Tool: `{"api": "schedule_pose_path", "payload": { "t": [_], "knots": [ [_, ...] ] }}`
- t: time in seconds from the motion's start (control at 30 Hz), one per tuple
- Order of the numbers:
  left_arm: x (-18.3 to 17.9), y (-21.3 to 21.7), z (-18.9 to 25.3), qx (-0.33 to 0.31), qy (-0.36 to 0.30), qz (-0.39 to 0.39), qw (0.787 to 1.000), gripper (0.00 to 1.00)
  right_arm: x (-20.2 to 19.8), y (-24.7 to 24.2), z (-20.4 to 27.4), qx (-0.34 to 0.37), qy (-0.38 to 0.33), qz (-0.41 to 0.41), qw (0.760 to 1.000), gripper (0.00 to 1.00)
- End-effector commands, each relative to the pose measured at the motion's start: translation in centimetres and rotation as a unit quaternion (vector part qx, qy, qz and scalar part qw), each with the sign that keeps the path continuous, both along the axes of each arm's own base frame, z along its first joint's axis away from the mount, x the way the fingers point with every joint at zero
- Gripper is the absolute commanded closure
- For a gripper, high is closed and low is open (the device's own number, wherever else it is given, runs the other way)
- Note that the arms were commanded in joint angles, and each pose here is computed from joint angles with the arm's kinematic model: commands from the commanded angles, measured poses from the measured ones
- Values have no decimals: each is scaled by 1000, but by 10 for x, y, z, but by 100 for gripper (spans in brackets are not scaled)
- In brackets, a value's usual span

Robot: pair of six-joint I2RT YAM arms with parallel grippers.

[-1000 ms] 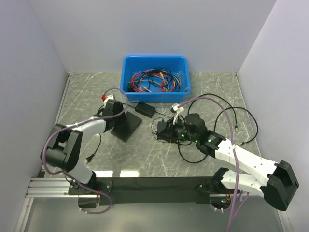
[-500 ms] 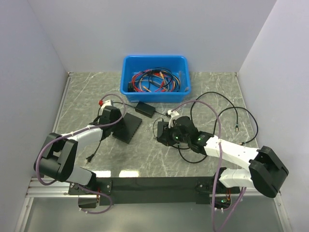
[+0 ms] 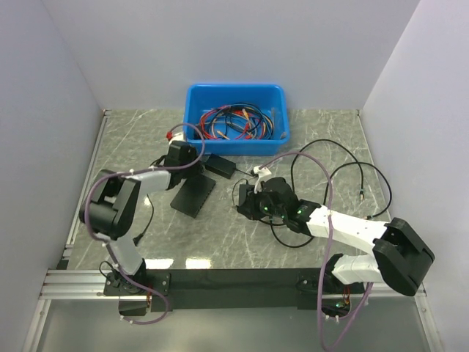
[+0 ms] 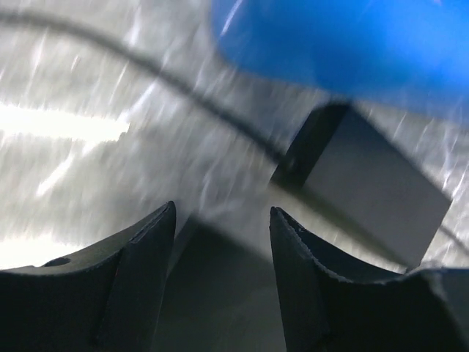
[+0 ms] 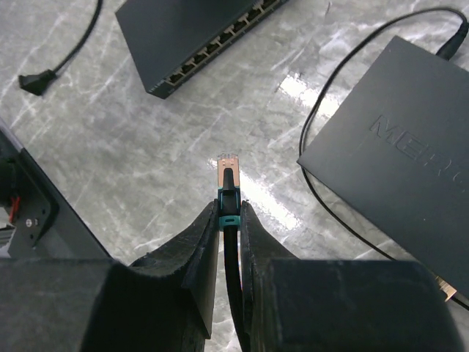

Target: Insert the plug into the switch port

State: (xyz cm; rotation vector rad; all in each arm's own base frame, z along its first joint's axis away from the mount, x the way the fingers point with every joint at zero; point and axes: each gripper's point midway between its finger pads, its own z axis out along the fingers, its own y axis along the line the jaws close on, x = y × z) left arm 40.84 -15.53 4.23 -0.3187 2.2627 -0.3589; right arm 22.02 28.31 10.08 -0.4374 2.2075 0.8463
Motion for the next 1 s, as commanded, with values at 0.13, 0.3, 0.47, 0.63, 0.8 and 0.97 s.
{"api": "schedule_pose_path", "payload": {
  "t": [0.13,0.3,0.47,0.63,0.8,0.97],
  "knots": [
    [33,-19,6,47,0,-31,998,45,9,4,0,-4,-12,-8,1000,100],
    [13,-13,-11,95,34,-18,995,55,10,4,-1,-7,-13,-7,1000,100],
    [-12,-2,-24,112,61,0,992,62,9,3,0,-6,-14,-7,1000,100],
    [-45,14,-31,120,78,21,989,63,8,2,1,-5,-15,-8,1000,100],
    [-62,21,-21,111,66,25,991,63,8,1,3,-2,-17,-9,1000,100],
    [-62,12,10,85,21,2,996,59,6,0,4,2,-18,-10,1000,100]
  ]
}}
